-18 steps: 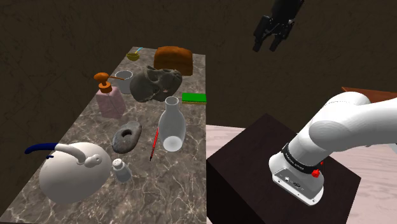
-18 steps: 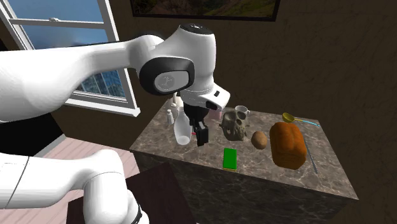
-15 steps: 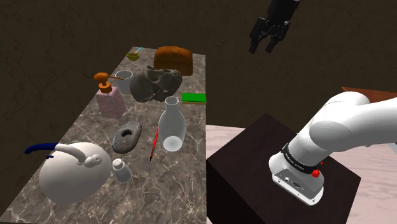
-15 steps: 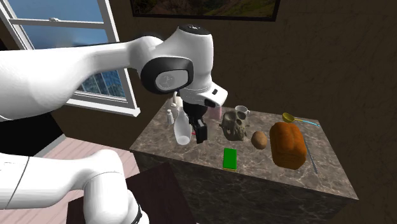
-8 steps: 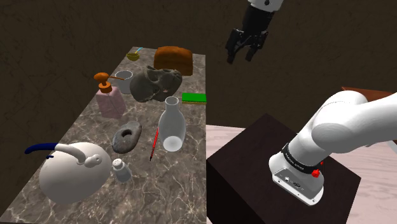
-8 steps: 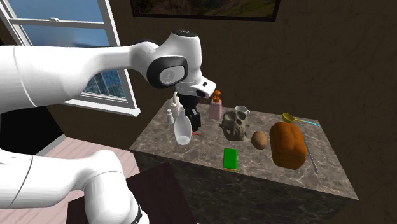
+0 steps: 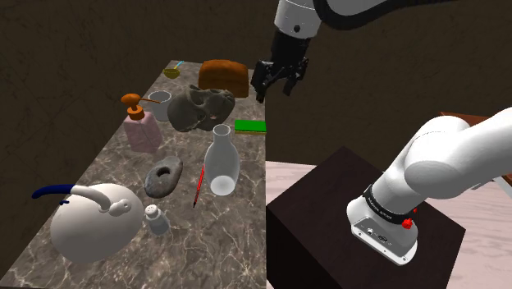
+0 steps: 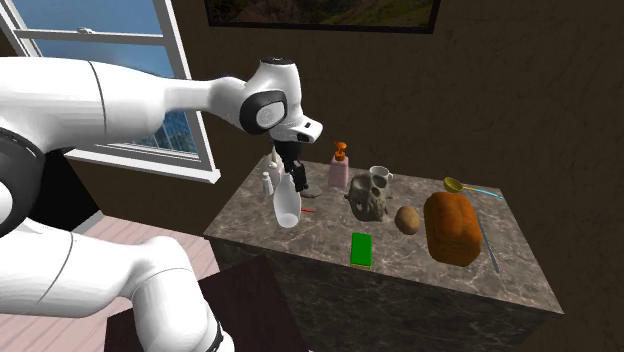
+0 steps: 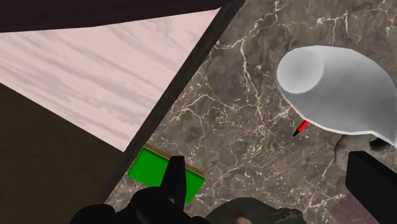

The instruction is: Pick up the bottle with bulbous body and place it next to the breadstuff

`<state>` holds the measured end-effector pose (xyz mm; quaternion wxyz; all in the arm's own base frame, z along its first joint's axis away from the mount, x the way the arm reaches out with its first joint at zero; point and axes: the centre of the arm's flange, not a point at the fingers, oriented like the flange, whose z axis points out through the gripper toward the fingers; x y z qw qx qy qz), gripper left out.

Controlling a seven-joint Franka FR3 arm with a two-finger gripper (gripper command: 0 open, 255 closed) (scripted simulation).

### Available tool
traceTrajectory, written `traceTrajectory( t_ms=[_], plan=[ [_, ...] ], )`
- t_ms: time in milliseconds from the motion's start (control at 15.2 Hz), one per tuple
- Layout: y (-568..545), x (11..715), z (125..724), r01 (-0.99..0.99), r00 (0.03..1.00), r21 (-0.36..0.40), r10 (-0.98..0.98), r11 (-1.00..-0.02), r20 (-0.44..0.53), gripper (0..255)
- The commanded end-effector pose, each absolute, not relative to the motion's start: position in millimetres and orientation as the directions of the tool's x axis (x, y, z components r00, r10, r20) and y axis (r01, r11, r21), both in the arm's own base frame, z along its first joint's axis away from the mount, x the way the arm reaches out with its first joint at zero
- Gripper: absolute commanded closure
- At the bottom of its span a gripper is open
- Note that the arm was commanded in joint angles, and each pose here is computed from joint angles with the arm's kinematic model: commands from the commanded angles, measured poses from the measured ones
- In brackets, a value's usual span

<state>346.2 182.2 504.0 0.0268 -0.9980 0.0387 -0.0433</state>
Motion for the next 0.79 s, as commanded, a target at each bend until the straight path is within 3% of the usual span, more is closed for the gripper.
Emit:
traceTrajectory(
  t_ms=[0, 726],
  plan=[
    [206, 350, 496, -0.063, 0.994, -0.049, -0.067, -0.997, 0.092, 0],
    [332, 368, 443, -0.001, 0.992, -0.005, -0.002, -1.000, 0.123, 0]
  ],
)
